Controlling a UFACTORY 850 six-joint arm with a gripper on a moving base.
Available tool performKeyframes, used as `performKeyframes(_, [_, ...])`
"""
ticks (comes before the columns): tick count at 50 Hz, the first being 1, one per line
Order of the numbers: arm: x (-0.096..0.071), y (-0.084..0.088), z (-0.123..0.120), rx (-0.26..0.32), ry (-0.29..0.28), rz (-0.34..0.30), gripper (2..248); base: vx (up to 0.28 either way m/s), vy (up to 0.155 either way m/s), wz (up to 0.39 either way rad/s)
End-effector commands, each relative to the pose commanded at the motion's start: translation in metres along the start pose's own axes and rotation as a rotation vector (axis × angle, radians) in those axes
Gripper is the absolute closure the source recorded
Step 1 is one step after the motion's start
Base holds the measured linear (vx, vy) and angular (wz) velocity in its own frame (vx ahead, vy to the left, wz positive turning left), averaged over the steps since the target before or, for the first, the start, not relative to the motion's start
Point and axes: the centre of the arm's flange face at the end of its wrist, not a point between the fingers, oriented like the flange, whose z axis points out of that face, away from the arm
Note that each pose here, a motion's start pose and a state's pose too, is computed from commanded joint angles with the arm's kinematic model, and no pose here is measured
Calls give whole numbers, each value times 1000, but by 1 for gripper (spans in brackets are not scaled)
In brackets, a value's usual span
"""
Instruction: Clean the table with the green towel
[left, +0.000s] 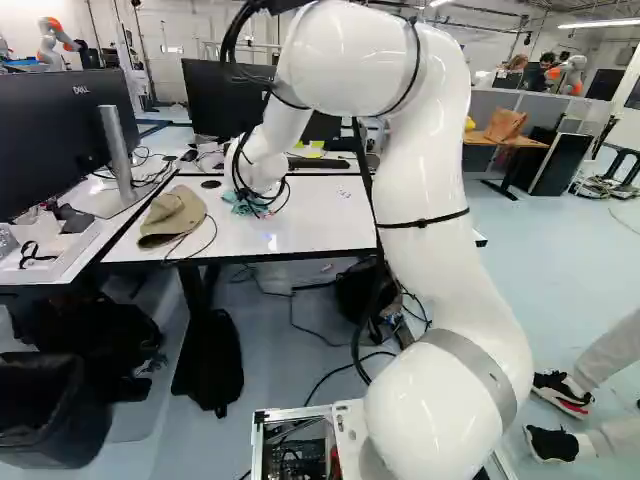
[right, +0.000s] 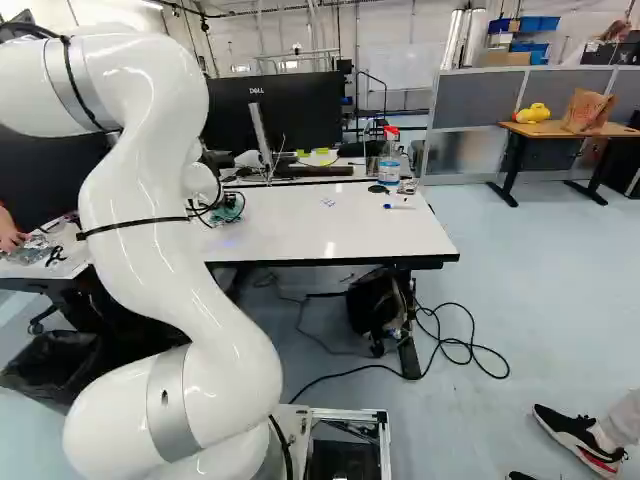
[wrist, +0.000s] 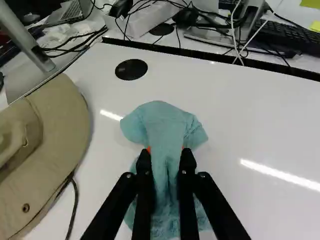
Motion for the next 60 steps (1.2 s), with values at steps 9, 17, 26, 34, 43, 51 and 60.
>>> performKeyframes(9, [-6, 10, -9, -12, -8, 10, 197, 0, 0, 0])
performKeyframes(17, [-8, 22, -14, -27, -11, 22, 197, 0, 0, 0])
performKeyframes(26, [-9, 38, -17, -46, -12, 38, 197, 0, 0, 0])
performKeyframes(34, [-5, 50, -12, -61, -7, 51, 197, 0, 0, 0])
performKeyframes(43, [3, 57, -1, -69, 4, 58, 197, 0, 0, 0])
performKeyframes(51, [11, 57, 12, -68, 16, 57, 197, 0, 0, 0])
performKeyframes(60, [17, 54, 21, -63, 24, 54, 197, 0, 0, 0])
